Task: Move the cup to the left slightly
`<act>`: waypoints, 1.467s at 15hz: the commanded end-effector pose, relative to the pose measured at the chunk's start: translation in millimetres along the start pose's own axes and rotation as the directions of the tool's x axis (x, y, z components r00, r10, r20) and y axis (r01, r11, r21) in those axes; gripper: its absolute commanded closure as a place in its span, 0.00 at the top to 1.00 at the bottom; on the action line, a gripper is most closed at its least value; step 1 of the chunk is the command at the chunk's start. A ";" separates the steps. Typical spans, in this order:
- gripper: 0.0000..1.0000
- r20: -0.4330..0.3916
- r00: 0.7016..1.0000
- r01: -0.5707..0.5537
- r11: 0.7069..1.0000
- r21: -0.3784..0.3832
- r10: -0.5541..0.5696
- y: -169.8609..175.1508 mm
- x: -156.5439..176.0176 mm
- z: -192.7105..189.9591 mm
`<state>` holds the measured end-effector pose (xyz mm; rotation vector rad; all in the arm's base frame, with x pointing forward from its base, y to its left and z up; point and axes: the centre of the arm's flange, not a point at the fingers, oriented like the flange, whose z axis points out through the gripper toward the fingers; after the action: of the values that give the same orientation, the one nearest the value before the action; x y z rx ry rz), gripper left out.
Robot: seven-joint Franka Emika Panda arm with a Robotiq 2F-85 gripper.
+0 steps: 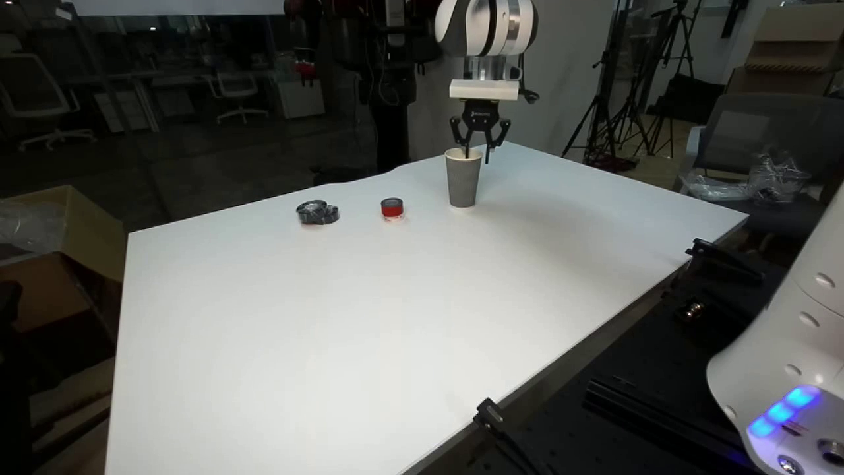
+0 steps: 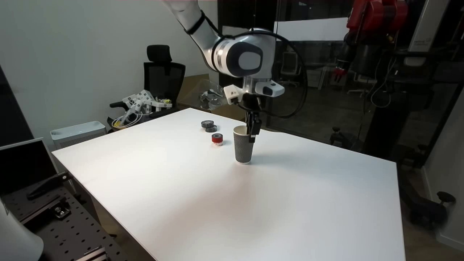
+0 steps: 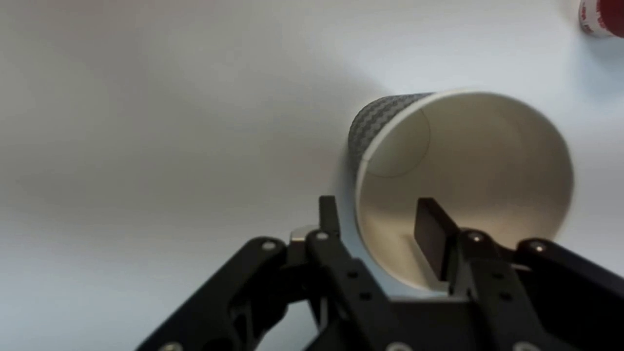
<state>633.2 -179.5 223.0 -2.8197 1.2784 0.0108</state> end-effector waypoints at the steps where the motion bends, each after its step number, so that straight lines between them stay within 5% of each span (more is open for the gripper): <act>1: 0.17 0.003 1.000 -0.011 1.000 -0.004 0.011 -0.2 0.5 3.2; 3: 0.03 0.007 1.000 -0.010 1.000 -0.007 0.010 -0.3 0.2 6.0; 5: 0.00 0.009 1.000 -0.009 1.000 -0.009 0.009 -0.3 -0.8 8.0; 14: 0.01 -0.039 0.998 0.041 0.998 -0.042 -0.043 -13.9 -27.9 5.2; 22: 0.01 -0.097 0.986 0.131 0.990 -0.054 -0.136 -41.2 -94.5 5.9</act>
<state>628.7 -109.2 219.5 -2.9757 1.0980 -0.1063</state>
